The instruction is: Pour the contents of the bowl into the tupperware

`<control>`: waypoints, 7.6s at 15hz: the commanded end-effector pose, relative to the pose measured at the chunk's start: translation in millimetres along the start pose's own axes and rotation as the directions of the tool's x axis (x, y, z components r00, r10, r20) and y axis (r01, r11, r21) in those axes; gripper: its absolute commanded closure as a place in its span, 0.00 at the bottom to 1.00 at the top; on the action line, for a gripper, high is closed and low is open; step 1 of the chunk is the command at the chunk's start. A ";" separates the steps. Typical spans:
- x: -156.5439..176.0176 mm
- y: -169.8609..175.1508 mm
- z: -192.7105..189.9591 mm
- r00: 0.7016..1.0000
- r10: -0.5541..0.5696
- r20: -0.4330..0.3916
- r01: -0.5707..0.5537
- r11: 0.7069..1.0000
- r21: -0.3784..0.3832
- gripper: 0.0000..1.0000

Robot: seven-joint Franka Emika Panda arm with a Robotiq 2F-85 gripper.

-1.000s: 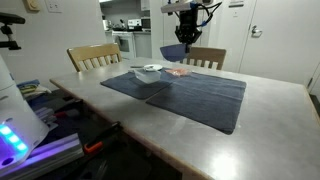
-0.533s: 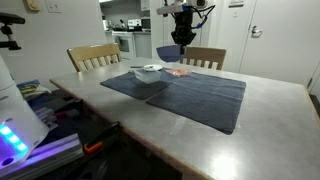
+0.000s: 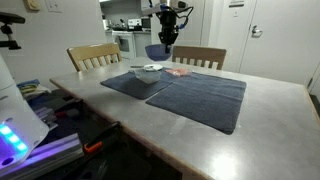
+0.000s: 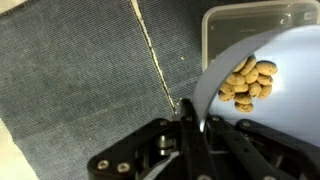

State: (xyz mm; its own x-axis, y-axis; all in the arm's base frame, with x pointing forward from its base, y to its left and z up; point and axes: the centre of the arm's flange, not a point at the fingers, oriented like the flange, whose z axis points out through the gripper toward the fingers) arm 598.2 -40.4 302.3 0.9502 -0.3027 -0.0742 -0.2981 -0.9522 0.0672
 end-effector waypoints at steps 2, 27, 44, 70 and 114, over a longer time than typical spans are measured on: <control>-27.2 -11.4 -7.0 0.998 0.042 0.044 -0.040 0.998 -0.047 0.99; -65.3 -25.2 3.2 0.952 0.053 0.301 -0.013 0.991 -0.134 0.99; 7.0 -22.5 11.8 0.862 -0.117 0.492 0.177 0.981 -0.077 0.99; 33.5 -70.0 55.8 0.646 -0.162 0.746 0.316 0.946 -0.068 0.99; 67.1 -120.7 69.6 0.549 -0.017 0.836 0.503 0.805 -0.314 0.99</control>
State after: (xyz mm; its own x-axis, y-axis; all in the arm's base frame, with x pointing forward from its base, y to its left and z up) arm 659.2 48.3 217.9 0.4666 -0.1652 -0.8689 0.2358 -0.9236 0.3023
